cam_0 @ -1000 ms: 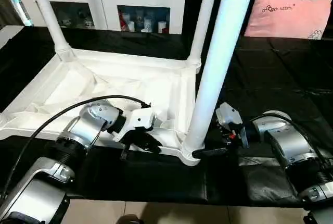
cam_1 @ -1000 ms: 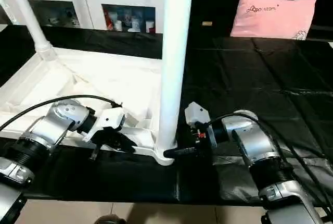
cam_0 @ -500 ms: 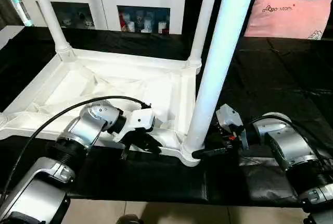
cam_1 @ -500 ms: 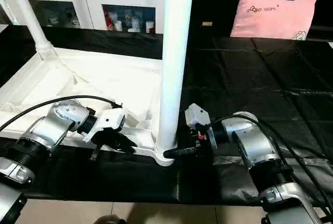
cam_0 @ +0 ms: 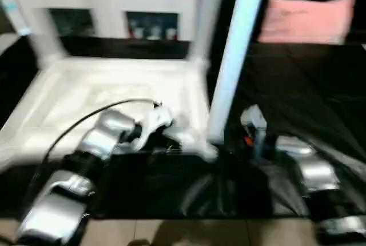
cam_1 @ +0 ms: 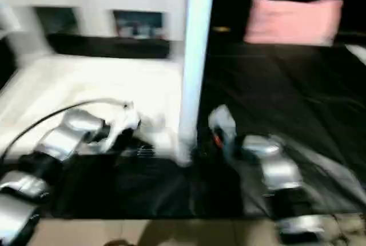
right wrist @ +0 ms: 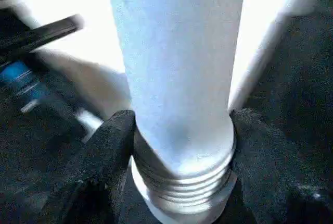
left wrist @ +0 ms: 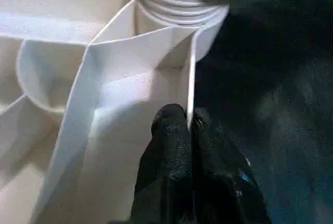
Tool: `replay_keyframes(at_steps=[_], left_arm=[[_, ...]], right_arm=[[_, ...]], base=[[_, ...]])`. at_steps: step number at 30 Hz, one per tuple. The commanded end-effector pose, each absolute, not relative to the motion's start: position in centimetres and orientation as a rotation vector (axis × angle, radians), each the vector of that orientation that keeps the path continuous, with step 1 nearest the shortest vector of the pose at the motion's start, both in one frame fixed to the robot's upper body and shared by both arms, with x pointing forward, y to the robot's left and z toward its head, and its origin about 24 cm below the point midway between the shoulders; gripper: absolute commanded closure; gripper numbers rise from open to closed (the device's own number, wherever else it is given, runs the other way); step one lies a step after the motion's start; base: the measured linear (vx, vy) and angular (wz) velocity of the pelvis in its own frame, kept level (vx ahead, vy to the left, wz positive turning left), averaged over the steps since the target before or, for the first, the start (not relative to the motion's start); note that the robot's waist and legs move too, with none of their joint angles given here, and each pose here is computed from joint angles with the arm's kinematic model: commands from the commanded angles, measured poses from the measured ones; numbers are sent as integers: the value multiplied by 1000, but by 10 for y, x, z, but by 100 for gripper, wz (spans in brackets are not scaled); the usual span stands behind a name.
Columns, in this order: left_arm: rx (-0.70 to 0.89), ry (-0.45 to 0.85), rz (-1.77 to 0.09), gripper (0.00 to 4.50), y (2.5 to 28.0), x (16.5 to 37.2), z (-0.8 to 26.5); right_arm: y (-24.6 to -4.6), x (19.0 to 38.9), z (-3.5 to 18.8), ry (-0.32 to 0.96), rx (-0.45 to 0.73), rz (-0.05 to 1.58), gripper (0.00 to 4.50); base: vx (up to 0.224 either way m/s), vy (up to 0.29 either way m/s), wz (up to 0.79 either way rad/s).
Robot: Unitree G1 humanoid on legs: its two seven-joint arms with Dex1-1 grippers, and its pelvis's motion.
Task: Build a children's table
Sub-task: Rotate leg to tighten
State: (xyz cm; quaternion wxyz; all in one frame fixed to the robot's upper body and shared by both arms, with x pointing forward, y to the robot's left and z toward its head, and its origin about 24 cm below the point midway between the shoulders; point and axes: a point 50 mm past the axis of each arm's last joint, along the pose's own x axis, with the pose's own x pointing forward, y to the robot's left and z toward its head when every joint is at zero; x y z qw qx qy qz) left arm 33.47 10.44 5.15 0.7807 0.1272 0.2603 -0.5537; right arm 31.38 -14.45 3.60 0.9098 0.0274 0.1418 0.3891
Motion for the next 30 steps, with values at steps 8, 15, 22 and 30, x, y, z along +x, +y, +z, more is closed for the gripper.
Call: replay_keyframes(at_steps=[8,15,22,30], left_arm=[[166,388,-958,450,59,364,91],[278,388,-971,450,66,363,86],[343,424,-1056,450,88,355,75],[410,428,-1221,450,106,345,72]], right_arm=[[-83,323,5,485,243,507,189],[-86,327,16,395,178,546,98],[-129,322,35,246,61,682,32],[-167,312,62,179,-98,934,10]], base=[[0,0,0],[0,0,0],[0,0,0],[0,0,0]])
